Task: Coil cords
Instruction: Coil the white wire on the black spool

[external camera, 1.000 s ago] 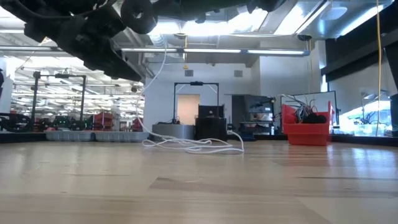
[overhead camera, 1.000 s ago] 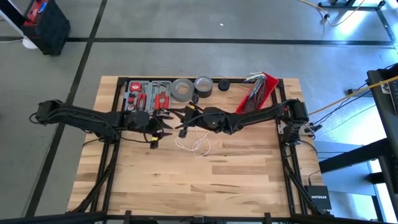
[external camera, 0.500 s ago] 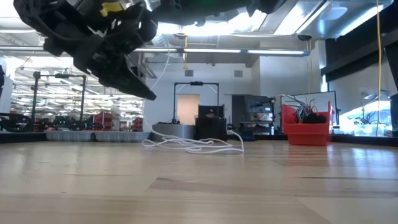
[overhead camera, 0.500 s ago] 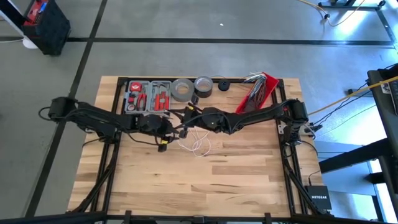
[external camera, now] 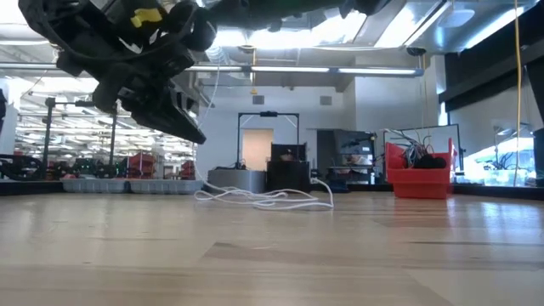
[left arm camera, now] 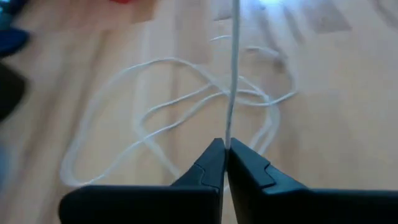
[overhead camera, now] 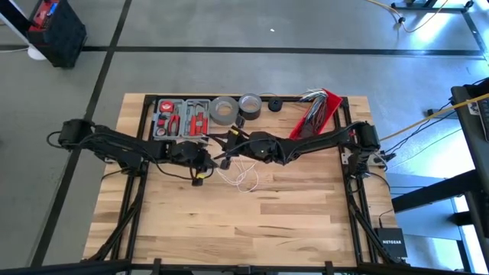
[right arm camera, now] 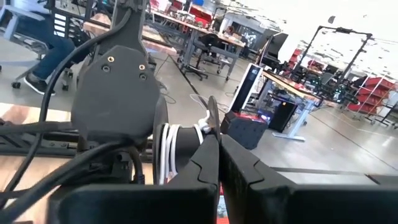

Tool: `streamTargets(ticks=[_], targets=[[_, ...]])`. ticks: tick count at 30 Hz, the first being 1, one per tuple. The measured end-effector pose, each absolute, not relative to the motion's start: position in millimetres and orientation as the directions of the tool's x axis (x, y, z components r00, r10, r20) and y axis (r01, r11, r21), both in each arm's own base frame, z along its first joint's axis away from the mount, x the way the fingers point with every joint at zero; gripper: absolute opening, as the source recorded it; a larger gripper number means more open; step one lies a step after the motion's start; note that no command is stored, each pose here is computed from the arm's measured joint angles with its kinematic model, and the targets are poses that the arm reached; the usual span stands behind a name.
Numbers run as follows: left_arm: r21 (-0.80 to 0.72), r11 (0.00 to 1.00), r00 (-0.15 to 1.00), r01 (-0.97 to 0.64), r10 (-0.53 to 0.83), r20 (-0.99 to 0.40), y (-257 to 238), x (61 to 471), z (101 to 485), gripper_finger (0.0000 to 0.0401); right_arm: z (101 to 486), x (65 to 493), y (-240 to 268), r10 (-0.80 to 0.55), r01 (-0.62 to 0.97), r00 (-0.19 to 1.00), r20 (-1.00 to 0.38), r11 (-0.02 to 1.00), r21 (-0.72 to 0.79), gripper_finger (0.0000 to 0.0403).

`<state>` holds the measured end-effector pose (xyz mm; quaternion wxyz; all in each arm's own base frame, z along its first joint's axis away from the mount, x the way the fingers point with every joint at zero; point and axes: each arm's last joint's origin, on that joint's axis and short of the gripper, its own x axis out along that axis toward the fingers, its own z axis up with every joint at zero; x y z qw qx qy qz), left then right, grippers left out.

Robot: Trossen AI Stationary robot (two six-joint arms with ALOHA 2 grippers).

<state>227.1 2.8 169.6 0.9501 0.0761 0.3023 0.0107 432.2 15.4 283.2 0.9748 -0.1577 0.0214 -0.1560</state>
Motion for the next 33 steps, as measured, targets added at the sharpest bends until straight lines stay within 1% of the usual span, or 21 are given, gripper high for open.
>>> streamTargets(ticks=[5,9,14,19,22,27,31,33], targets=[[0.257,0.962,0.798,-0.09,0.224,-0.559,7.4,212.4,183.5,0.001,299.2,422.4,31.8,-0.295,0.285,0.955,0.022,0.898,-0.335,0.0005],[0.294,0.945,0.799,-0.144,0.287,-0.529,9.1,197.0,198.1,0.0005,308.7,414.8,46.6,-0.268,0.256,0.963,0.021,0.894,-0.368,0.0005],[0.323,0.92,0.789,-0.22,0.363,-0.496,11.2,175.0,213.0,0.0005,316.0,405.3,59.8,-0.233,0.208,0.972,-0.017,0.895,-0.394,0.0005],[0.297,0.92,0.837,-0.256,0.365,-0.409,11.1,157.0,230.7,0.0005,308.4,403.7,59.6,-0.235,0.169,0.966,-0.105,0.887,-0.431,0.0005],[0.277,0.922,0.861,-0.27,0.36,-0.359,10.4,146.3,239.2,0.0005,300.7,403.5,50.4,-0.272,0.167,0.946,-0.179,0.877,-0.451,0.0005],[0.238,0.928,0.888,-0.287,0.35,-0.297,9.3,130.1,248.7,0.0004,289.8,402.1,38.3,-0.305,0.162,0.909,-0.283,0.886,-0.435,0.0005],[0.167,0.959,0.936,-0.227,0.263,-0.235,6.9,122.7,256.3,0.0002,279.8,405.4,31.4,-0.385,0.221,0.87,-0.307,0.862,-0.456,0.0005],[0.131,0.974,0.957,-0.186,0.21,-0.201,5.3,121.8,260.0,0.0003,272.9,408.5,27.7,-0.398,0.224,0.859,-0.321,0.857,-0.464,0.0005]])
